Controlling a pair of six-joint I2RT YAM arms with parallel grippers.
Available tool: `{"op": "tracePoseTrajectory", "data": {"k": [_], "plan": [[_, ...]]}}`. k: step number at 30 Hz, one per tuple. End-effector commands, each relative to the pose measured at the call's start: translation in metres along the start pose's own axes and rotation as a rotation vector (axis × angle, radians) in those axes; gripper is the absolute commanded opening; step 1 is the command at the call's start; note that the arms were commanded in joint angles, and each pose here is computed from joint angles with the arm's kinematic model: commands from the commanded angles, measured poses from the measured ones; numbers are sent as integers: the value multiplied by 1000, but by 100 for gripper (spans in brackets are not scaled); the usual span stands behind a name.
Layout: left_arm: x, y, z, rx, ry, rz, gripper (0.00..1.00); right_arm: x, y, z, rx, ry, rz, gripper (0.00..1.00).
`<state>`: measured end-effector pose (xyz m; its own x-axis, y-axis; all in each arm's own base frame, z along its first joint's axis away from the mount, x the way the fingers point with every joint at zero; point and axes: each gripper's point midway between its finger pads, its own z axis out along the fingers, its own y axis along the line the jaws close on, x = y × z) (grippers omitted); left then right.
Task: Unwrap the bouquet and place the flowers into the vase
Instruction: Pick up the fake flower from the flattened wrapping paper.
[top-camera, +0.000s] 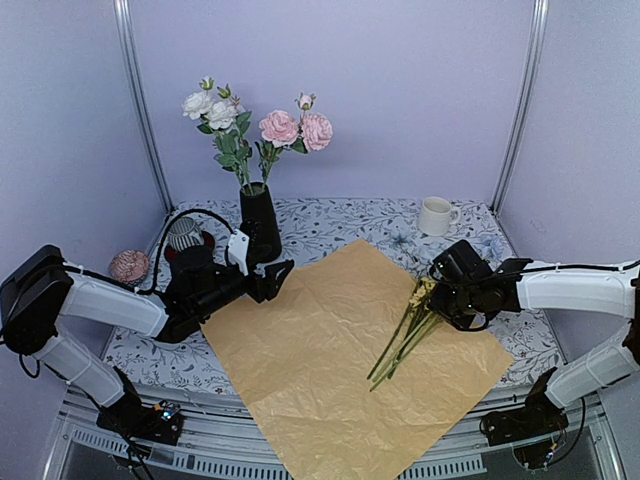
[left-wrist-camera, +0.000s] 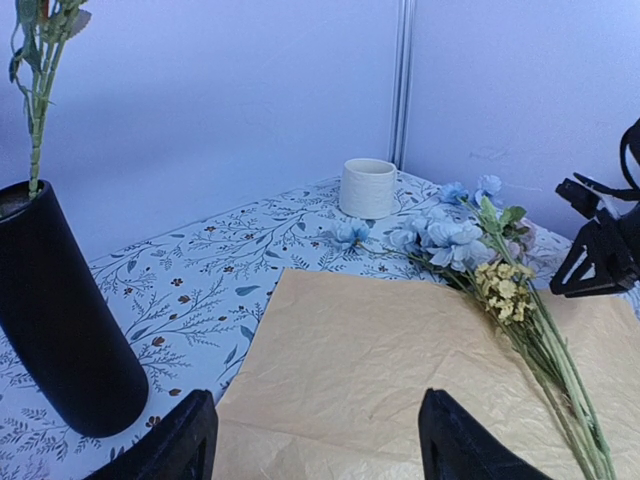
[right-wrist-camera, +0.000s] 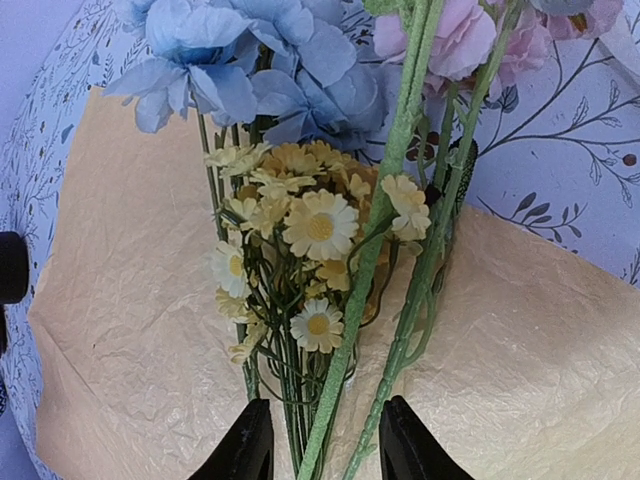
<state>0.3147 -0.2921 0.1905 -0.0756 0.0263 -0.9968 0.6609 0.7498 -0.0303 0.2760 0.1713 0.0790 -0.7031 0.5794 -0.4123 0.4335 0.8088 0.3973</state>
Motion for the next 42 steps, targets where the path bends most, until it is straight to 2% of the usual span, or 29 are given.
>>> {"op": "tracePoseTrajectory", "data": {"k": [1, 35, 42], "plan": [[-8, -4, -2, 6, -27, 15, 71, 1, -1, 4, 0, 7, 7, 39], [-10, -6, -2, 4, -30, 24, 71, 8, 1, 47, 61, 58, -1, 30], [-10, -6, -2, 3, -30, 25, 71, 8, 2, 47, 56, 62, -7, 23]]}}
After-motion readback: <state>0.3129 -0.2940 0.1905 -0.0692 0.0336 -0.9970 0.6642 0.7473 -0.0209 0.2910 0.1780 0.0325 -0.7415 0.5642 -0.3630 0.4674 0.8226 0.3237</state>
